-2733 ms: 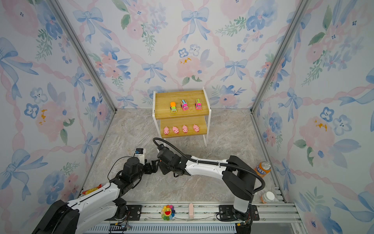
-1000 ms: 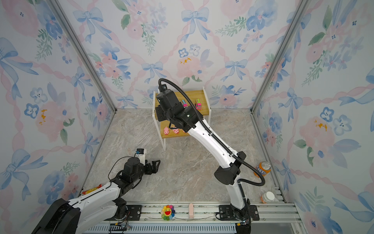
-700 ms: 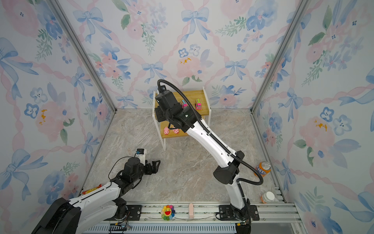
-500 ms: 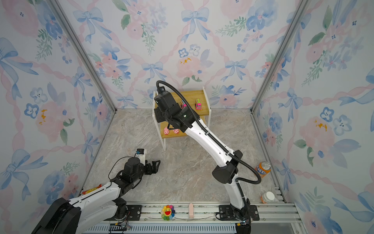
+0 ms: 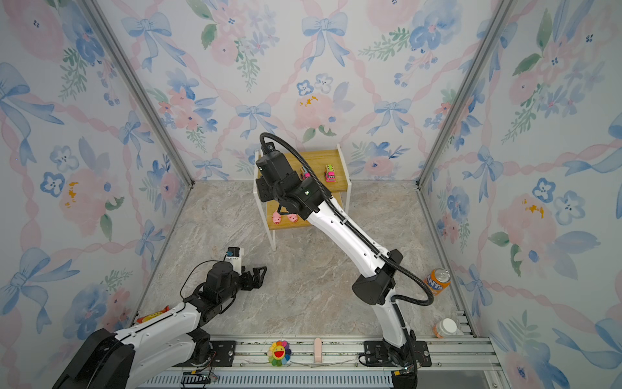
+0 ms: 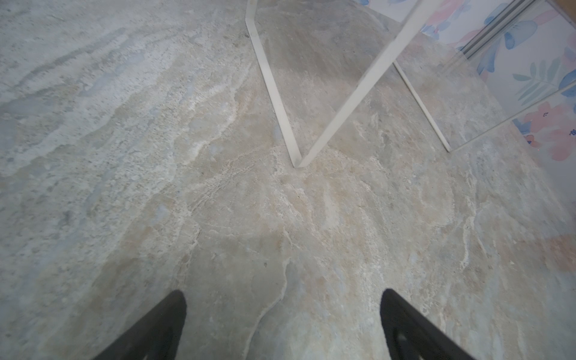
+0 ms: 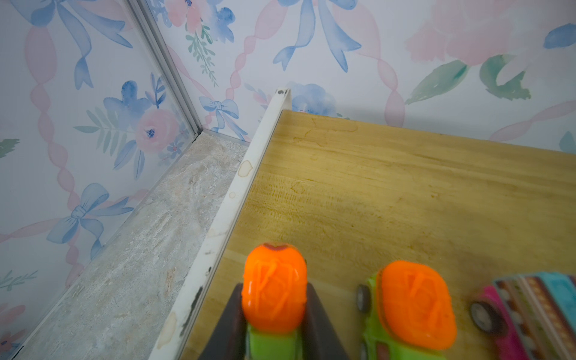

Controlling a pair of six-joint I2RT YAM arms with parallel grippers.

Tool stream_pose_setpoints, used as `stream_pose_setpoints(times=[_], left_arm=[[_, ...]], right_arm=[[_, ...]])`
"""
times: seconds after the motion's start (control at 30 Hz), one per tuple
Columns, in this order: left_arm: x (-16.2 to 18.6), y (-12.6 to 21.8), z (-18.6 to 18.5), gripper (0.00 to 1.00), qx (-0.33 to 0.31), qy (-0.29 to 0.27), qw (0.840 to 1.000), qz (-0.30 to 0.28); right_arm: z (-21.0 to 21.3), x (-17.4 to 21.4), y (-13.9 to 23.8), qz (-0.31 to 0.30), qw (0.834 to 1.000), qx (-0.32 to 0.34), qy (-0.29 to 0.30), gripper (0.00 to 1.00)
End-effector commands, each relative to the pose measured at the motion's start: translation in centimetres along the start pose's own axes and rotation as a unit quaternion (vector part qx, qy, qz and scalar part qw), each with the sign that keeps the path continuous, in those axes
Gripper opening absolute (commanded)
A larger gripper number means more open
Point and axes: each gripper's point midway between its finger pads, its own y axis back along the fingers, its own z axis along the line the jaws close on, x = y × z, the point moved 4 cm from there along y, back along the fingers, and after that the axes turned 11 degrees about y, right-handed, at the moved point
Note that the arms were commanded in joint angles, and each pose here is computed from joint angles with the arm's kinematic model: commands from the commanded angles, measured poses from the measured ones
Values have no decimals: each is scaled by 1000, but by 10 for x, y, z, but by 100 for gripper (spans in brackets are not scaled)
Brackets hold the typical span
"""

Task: Place and organize the plastic toys onto the shelf
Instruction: 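Lower the green truck beside the other green truck and open the right gripper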

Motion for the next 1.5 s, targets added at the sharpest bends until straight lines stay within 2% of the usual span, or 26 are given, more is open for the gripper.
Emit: stream_pose_setpoints(times=[0.0,0.27,0.57,0.77,0.93,1.07,1.33,1.47], left_arm=[[-4,-1,-4,98,8,-4,1000,-3],[-4,-1,-5,98,9,-5,1000,-3],[-4,-1,-4,98,9,-5,1000,-2],[-5,-1,-5,98,8,-5,1000,-3],[-5,-1,-4,98,8,-5,1000,-3],[-5,-1,-5,98,8,-6,1000,-4],[-5,-1,-4,98,7,-6,1000,-4],[-6,-1,-5,98,9,-6,1000,-4]], right_arm=[[-3,-5,-8,-12,1000,14,-10,26],[-3,-2,-14,-10,1000,17,-10,28],[-6,-2,-15,-8,1000,19,-7,39],[-4,-4,-11,-11,1000,14,-2,42],[-5,-11,2,-21,1000,14,6,46],[-8,-16,19,-29,999,15,15,55],[-15,-20,46,-34,999,18,33,62],[-16,-24,75,-41,997,10,66,66]])
